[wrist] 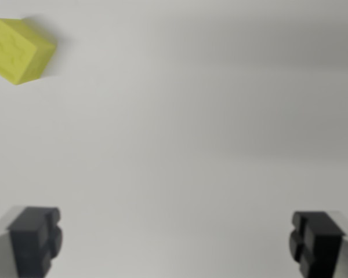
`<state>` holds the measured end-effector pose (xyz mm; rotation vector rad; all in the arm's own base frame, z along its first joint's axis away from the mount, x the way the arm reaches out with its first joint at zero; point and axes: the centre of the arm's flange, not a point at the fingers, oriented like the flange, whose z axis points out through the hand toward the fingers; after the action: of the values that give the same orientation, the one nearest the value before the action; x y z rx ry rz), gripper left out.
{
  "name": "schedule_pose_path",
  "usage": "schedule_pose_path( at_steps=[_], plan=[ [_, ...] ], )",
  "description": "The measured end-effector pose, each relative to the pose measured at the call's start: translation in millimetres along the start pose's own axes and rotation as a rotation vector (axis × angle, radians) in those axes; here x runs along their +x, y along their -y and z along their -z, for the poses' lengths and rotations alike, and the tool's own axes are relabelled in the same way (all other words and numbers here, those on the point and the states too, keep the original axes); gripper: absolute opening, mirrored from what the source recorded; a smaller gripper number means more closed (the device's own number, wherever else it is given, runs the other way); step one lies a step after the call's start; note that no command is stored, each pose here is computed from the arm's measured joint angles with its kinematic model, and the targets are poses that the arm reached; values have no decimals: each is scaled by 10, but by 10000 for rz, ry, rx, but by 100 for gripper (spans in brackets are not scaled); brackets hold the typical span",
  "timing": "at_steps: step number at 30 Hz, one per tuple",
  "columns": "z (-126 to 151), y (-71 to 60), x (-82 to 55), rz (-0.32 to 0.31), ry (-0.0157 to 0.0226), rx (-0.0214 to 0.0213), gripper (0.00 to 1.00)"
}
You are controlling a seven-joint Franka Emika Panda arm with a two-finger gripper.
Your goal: Pick yellow cube
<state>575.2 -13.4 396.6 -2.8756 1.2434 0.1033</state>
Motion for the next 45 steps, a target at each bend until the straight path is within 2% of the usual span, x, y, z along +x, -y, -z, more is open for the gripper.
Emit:
schedule_pose_path(
  at_steps=[4,8,26,45],
  plan=[
    [-1,1,-1,-4,-1,0,100],
    [-39,35,-18,-210,-25,19,100],
    [-492,366,-248,-1322,-130,90,100],
    [-969,705,-487,-2495,-218,160,100]
  ],
)
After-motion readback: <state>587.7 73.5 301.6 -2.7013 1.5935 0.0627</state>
